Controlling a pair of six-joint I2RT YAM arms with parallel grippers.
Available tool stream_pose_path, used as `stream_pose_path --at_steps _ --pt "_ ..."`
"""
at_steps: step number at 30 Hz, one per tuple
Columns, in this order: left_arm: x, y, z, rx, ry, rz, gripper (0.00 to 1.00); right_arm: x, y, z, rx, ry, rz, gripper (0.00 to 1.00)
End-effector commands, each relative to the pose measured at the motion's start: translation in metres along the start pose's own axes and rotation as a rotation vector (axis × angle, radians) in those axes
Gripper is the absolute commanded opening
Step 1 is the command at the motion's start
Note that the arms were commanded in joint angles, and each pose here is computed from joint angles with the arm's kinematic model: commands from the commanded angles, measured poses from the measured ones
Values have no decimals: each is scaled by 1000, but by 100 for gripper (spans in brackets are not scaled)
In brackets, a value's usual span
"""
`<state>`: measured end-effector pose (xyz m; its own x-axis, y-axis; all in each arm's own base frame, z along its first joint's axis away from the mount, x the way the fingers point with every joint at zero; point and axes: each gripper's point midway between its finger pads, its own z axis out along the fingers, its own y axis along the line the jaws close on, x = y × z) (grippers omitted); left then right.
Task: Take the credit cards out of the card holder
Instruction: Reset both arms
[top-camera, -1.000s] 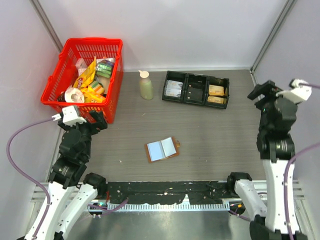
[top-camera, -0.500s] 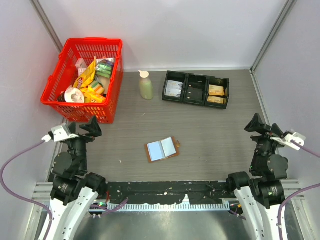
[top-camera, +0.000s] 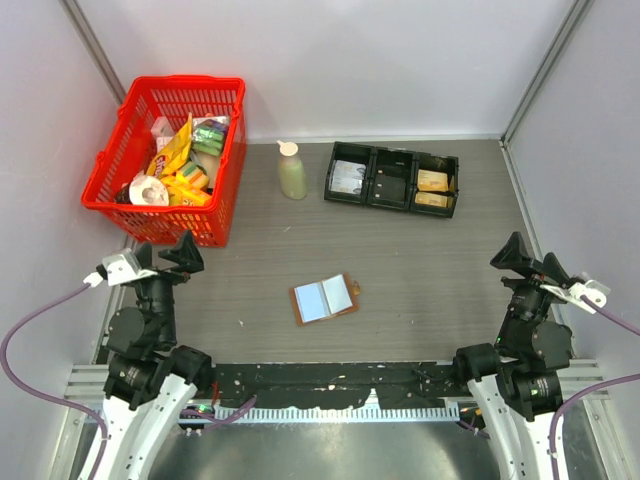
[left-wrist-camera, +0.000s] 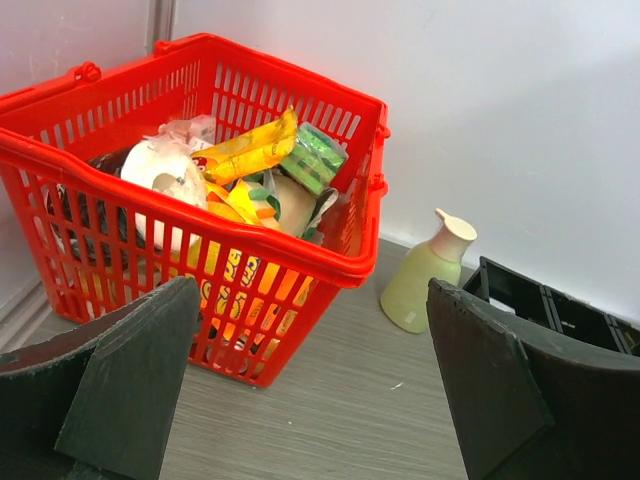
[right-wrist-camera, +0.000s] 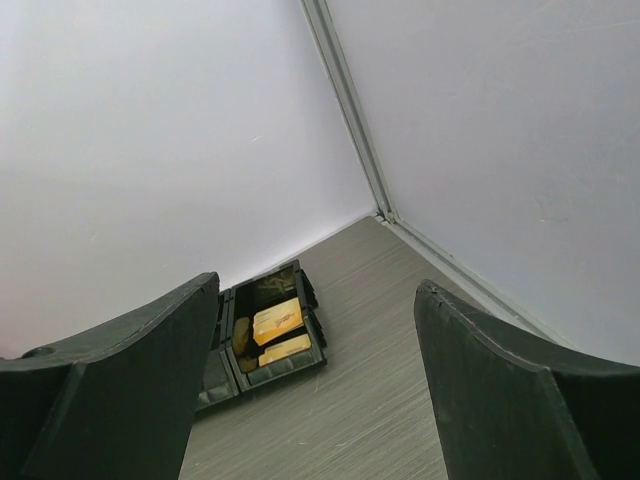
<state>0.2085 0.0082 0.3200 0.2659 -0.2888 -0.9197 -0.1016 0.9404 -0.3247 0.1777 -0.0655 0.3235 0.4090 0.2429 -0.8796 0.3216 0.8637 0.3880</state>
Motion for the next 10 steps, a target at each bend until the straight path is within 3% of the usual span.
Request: stream_pose_path --at_steps 1,10 --pt "-17 -2 3 -1 -48 -10 100 -11 3 0 -9 -34 42 83" --pt "-23 -6 -1 34 -67 -23 100 -10 3 -1 -9 -26 43 82"
